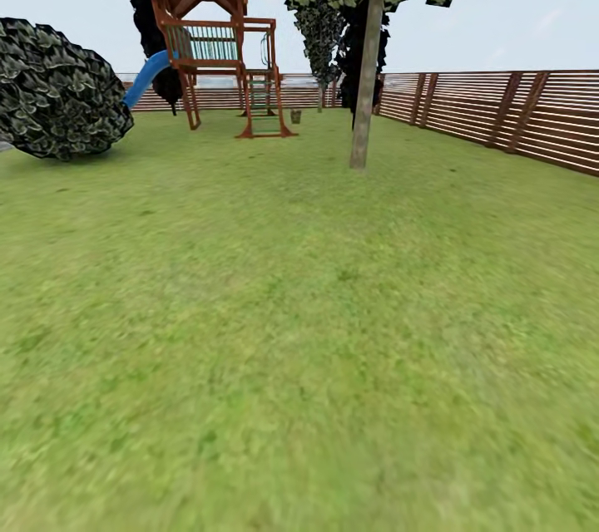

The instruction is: Take the three Easter eggs out of the wicker basket on the lawn in the garden, then place them on the lawn next to a single tree (choose any tree) so that all three eggs are next to the same tree and none are left in the basket.

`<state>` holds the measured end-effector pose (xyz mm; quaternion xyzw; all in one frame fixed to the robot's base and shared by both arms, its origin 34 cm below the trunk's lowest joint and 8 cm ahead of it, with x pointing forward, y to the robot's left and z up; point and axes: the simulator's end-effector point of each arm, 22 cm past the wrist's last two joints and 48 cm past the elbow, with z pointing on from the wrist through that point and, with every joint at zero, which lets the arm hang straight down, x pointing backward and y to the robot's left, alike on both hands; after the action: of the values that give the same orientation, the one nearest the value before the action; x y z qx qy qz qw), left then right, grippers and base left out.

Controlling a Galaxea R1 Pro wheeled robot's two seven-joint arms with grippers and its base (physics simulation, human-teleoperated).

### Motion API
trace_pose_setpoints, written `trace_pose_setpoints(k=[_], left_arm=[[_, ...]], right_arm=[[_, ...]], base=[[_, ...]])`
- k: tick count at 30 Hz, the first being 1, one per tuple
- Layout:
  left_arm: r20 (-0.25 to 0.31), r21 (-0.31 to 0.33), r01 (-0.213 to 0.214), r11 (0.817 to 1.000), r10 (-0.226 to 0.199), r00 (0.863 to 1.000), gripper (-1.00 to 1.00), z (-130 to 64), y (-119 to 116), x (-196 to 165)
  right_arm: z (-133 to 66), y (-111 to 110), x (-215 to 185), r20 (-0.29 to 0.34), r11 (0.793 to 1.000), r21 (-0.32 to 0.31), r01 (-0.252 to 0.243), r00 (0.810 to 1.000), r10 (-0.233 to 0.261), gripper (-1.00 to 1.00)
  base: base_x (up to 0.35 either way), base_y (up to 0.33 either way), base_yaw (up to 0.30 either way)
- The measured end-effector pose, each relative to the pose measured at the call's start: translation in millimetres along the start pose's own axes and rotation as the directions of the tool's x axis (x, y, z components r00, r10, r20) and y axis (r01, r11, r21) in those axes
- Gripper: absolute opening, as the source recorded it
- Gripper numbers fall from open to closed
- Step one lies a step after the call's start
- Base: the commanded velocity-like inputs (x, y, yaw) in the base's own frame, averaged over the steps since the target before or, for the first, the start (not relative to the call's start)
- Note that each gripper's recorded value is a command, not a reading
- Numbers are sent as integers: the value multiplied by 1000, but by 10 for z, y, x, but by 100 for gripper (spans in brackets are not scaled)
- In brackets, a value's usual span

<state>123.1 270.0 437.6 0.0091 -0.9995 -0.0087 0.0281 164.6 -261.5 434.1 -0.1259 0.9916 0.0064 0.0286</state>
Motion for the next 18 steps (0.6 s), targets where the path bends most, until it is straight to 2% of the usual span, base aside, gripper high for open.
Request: trace_pose_setpoints(k=[18], left_arm=[[0, 0, 0, 1000, 0, 1000, 100, 0, -1, 0]], right_arm=[[-2, 9, 30, -9, 1000, -1, -2, 1000, 2, 100]], base=[[342, 0, 0]])
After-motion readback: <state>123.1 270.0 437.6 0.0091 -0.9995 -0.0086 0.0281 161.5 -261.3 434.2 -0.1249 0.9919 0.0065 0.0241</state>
